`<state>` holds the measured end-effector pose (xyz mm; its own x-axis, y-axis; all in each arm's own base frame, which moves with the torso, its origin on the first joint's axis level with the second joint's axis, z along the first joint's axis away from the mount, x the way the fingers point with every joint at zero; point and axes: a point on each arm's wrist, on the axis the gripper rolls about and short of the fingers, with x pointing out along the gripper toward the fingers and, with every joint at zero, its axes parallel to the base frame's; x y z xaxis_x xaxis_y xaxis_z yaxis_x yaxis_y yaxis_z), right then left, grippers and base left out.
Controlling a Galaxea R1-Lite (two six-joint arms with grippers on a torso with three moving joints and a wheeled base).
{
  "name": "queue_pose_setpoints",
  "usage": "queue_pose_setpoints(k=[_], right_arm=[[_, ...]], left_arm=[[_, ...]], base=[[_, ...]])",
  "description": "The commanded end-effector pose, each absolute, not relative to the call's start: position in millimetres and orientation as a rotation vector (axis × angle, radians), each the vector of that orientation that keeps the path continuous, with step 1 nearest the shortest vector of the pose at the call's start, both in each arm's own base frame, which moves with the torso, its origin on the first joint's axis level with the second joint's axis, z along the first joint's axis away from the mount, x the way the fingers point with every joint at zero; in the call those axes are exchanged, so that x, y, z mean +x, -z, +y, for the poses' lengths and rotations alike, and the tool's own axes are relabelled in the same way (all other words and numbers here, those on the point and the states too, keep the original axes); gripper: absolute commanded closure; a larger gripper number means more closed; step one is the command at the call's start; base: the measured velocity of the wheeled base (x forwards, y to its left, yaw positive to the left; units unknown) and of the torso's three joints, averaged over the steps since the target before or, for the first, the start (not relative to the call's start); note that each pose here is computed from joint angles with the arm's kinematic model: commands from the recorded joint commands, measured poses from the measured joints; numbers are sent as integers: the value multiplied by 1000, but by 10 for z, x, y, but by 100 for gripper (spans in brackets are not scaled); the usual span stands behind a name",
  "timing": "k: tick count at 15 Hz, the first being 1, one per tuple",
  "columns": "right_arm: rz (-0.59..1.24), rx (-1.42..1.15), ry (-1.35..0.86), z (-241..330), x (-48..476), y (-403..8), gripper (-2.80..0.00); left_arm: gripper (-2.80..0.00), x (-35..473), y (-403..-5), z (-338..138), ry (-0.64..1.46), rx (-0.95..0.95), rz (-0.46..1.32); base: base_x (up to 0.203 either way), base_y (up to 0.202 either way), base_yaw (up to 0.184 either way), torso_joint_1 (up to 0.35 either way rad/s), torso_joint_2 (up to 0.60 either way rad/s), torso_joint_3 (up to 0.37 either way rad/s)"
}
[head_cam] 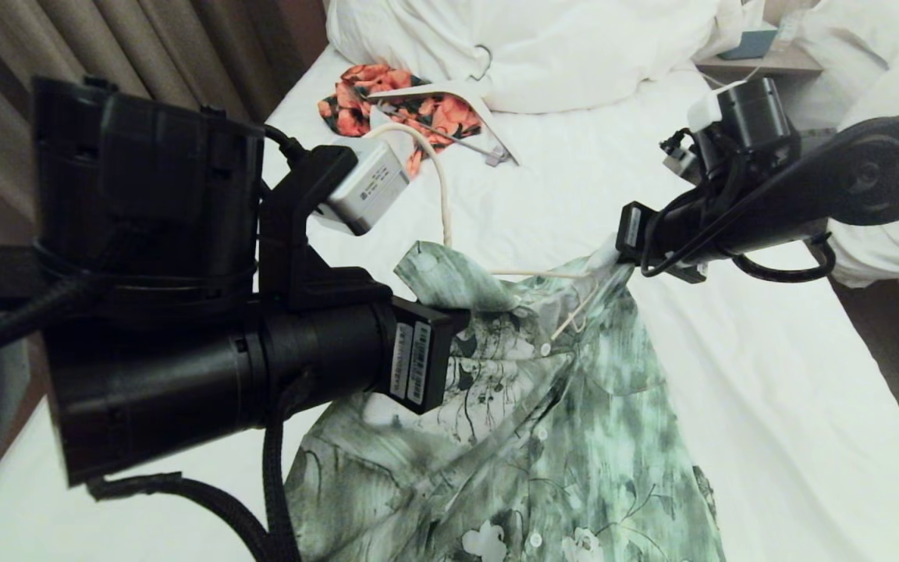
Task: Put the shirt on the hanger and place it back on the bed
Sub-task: Hook the other side of the shirt onto the hanger
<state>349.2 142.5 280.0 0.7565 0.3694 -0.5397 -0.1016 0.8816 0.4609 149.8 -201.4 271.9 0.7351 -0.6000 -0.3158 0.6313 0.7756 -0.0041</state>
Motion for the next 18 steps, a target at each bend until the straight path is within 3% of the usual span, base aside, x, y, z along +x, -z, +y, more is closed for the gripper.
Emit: queue_pose_setpoints(k=[1,8,18], right_arm=[[679,421,-275,1427,3367,-2895,0],[590,410,-383,1615,3100,-3270,0],[421,200,-626,1880,2496,-3694,0]], left_arm=[[0,1540,-2745,-1982,652,97,301],[0,1400,-2799,-1965,688,113,271],[0,1143,-2837,-1994,790,109,254]], base=[[0,0,0,0,0,0],[0,0,0,0,0,0],[0,0,0,0,0,0]])
